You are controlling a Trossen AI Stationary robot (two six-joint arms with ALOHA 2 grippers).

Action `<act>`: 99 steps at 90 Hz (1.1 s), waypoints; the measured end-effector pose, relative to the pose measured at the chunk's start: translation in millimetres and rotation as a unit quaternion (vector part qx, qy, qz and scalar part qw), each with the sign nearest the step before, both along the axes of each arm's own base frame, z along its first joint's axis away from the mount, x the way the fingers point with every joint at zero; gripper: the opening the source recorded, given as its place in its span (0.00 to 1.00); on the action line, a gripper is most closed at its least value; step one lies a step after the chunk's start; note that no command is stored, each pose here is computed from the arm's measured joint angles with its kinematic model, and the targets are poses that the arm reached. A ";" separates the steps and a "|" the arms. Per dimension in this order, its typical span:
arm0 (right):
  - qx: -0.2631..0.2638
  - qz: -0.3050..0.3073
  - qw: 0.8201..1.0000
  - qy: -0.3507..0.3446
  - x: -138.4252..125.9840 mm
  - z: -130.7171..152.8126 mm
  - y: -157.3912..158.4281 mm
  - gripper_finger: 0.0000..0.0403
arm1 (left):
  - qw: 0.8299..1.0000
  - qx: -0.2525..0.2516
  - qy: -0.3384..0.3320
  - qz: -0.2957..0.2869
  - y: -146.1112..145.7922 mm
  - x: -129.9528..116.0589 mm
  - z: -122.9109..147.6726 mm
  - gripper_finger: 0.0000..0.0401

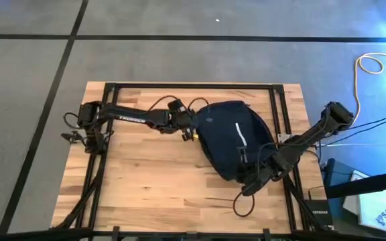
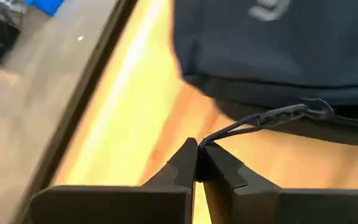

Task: Unpack backpack
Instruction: Open the blue backpack

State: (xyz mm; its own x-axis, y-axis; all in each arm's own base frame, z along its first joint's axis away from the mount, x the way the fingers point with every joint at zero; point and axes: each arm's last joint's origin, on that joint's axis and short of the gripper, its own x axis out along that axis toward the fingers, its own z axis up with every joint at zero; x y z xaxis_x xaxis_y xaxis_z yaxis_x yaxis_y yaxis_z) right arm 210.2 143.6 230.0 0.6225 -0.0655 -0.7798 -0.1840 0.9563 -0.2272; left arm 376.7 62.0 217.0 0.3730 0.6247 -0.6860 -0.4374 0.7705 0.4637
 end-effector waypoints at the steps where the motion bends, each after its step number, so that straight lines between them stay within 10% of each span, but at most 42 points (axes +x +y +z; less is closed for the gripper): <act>1: 0.000 0.001 1.000 0.000 0.0 0.0 0.0 0.00 | 1.000 0.002 0.000 0.000 1.6 0.1 0.2 0.00; 99: 0.010 0.007 1.000 0.004 0.5 0.0 0.5 0.00 | 0.998 -0.021 0.043 0.032 67.0 -6.9 -30.7 0.00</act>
State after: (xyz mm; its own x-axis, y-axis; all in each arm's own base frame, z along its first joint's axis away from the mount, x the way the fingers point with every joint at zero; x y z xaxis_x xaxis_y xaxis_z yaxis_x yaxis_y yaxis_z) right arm 210.7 144.1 229.9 0.6164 -0.0403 -0.7864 -0.1995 0.9581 -0.2055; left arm 369.8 128.9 186.3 0.2708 0.6161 -0.7397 -0.4464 0.7611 0.4705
